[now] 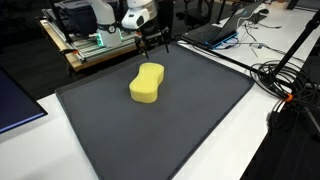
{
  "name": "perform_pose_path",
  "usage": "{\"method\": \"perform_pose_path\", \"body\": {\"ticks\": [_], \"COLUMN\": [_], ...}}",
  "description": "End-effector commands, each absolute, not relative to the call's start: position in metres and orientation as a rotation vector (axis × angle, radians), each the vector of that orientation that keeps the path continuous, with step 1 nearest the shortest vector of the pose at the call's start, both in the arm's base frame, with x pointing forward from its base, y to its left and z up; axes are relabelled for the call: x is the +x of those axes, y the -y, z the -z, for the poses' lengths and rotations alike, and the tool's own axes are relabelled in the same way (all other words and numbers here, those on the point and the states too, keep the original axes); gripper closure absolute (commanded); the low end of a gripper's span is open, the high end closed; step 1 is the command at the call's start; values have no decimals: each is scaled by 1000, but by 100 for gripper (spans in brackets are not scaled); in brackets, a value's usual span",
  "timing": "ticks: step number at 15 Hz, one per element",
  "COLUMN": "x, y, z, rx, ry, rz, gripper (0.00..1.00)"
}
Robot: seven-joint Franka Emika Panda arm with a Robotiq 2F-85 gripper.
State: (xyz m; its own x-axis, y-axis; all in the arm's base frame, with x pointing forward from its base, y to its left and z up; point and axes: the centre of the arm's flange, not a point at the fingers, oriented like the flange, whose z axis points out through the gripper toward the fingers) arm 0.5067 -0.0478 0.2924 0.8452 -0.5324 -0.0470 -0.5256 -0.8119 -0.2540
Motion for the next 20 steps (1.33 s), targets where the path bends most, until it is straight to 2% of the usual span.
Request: {"method": "perform_pose_path", "body": {"ticks": [1,15,18,20], "x": [503,540,546,551], "y": [-5,-145,-166,-172], "z": [-313,-300,-281,-270], "rx": [-2929,-3532,-3616,-3650], "ry": [-853,-426,-388,-505], "rz": [85,-48,34,229], "gripper": [0,0,0,0]}}
